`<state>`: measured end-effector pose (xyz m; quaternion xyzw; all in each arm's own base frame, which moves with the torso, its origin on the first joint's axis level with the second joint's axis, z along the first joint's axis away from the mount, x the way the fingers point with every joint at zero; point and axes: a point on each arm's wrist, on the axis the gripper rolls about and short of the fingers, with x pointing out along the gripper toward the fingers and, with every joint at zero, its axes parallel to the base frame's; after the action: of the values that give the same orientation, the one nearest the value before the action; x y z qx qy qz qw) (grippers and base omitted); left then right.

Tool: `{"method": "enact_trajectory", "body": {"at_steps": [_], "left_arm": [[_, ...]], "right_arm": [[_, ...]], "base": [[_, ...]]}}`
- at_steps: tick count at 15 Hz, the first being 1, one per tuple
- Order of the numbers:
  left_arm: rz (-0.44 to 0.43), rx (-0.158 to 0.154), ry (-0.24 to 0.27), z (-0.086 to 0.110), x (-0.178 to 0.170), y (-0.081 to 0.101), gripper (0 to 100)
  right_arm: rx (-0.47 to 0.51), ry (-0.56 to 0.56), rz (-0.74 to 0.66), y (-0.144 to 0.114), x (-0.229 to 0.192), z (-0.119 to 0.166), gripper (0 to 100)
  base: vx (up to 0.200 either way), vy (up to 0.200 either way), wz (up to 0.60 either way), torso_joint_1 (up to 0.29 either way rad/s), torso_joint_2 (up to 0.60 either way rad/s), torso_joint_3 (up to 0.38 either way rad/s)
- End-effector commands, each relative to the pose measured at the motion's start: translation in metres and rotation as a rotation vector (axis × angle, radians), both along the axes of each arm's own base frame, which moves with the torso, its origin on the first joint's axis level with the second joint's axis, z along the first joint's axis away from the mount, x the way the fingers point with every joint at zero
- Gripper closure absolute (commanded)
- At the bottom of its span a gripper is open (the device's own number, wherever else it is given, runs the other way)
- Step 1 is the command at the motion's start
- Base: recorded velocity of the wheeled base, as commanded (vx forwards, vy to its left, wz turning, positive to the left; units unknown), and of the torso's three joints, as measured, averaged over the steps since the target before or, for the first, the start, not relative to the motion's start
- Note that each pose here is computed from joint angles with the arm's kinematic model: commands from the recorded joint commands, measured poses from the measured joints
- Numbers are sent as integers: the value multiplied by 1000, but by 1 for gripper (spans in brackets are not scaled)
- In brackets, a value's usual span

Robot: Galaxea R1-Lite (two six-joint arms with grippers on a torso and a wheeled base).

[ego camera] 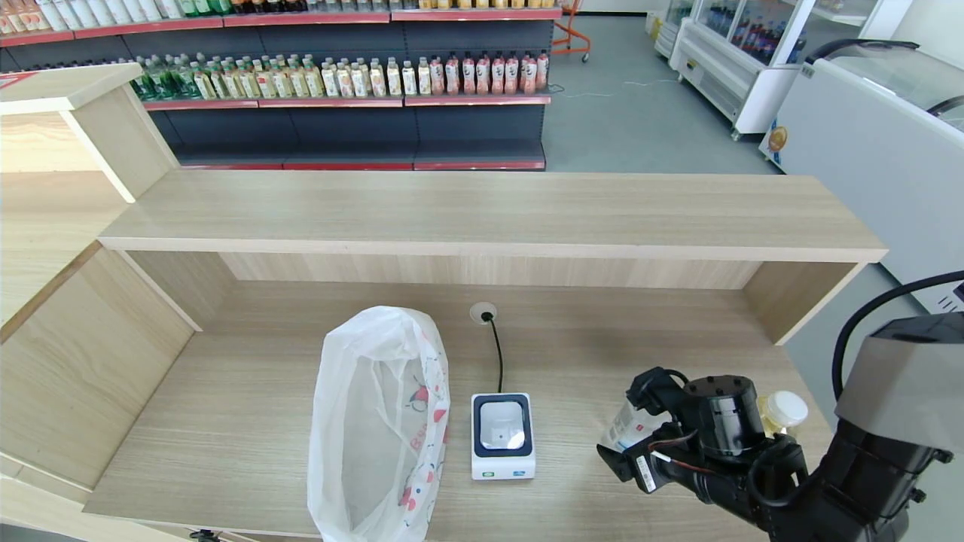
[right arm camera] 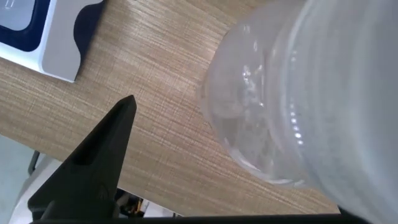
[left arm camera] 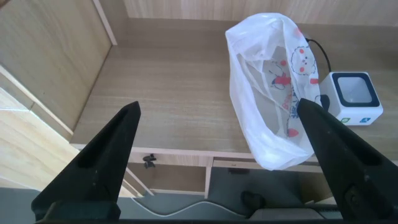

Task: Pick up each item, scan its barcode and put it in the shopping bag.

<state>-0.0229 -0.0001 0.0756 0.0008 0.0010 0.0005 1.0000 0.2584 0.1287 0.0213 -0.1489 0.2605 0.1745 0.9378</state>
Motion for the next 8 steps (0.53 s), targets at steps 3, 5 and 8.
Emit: {"method": "enact_trajectory", "body": {"at_steps": [3, 5, 8], "left_arm": [[0, 0, 0, 0, 0, 0, 0], [0, 0, 0, 0, 0, 0, 0], [0, 0, 0, 0, 0, 0, 0]], "right_arm": [[-2, -49, 33, 9, 7, -11, 0], [1, -69, 40, 11, 9, -17, 0], [11, -90, 40, 12, 11, -21, 0]], "base": [[0, 0, 0, 0, 0, 0], [0, 0, 0, 0, 0, 0], [0, 0, 0, 0, 0, 0]]}}
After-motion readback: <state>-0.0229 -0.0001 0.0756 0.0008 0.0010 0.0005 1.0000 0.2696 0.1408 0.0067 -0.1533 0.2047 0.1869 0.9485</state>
